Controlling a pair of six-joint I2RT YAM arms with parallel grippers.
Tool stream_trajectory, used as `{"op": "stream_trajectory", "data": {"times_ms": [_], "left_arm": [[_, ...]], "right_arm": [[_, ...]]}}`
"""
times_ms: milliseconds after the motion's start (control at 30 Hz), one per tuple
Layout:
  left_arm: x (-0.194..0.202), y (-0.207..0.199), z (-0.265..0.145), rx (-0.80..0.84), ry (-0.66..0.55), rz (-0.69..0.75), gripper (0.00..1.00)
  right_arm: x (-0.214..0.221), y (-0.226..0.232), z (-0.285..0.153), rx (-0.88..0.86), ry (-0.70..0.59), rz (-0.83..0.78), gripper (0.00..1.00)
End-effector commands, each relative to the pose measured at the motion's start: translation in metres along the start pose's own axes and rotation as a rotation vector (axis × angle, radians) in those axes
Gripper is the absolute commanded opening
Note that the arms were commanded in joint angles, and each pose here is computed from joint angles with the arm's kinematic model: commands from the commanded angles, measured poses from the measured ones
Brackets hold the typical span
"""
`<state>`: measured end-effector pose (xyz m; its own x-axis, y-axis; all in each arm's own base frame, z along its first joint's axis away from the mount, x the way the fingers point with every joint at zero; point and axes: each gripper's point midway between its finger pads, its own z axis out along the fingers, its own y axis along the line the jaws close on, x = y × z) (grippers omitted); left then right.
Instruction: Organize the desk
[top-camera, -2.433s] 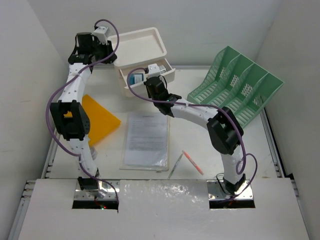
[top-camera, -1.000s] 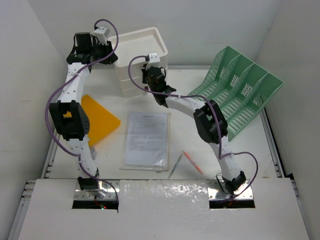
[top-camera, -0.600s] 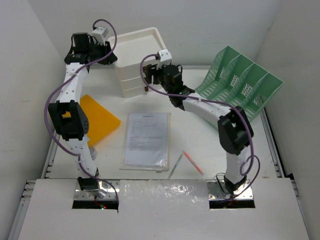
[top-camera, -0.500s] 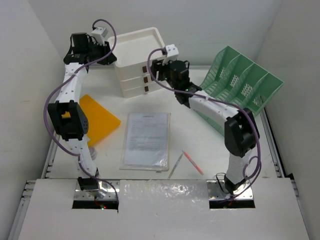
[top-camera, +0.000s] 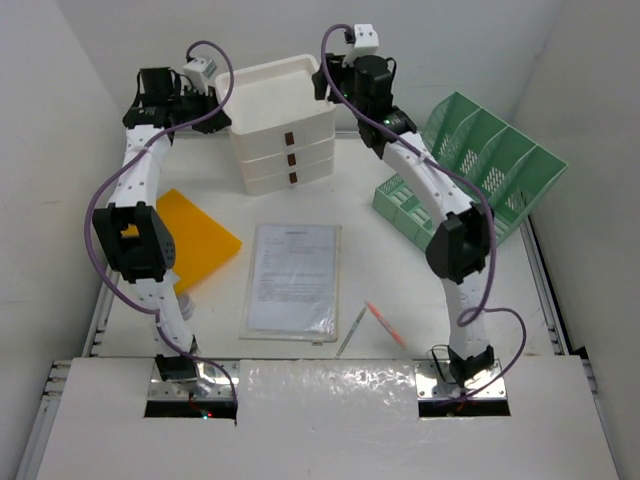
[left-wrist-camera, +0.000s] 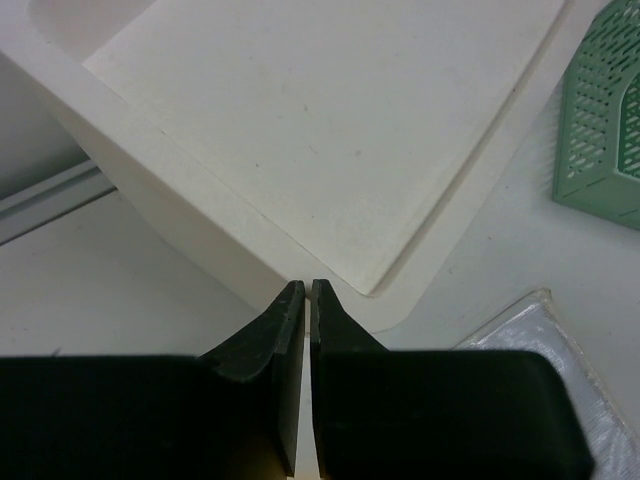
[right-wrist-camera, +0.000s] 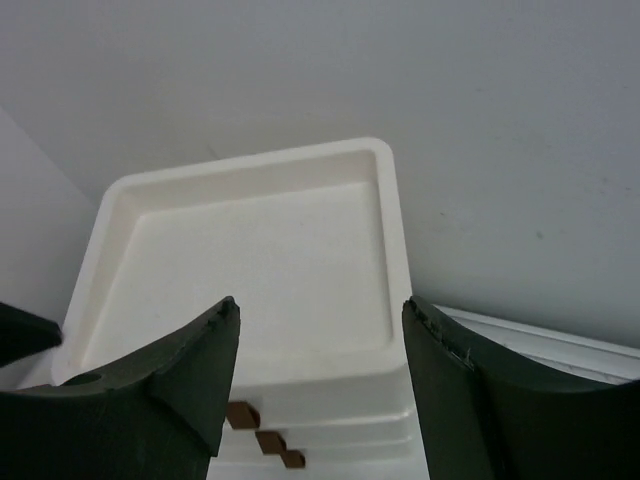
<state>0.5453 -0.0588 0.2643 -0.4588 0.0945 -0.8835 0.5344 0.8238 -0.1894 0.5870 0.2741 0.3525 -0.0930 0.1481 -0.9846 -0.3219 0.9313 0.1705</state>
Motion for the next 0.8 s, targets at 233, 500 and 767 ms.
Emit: {"op": "stream_trajectory", "data": {"times_ms": [233, 500, 767], "left_arm": [[0.038, -0.016, 0.015, 0.038, 0.112, -0.094, 0.00], [0.045, -0.014, 0.017, 0.035, 0.125, -0.103, 0.00], [0.036, -0.035, -0.004, 0.075, 0.101, -0.072, 0.00]], "right_arm": [[0.095, -0.028, 0.063, -0.034, 0.109, 0.085, 0.60], [0.127, -0.038, 0.059, 0.003, 0.165, 0.084, 0.00], [0.119, -0.018, 0.014, -0.045, 0.192, 0.100, 0.00]]}}
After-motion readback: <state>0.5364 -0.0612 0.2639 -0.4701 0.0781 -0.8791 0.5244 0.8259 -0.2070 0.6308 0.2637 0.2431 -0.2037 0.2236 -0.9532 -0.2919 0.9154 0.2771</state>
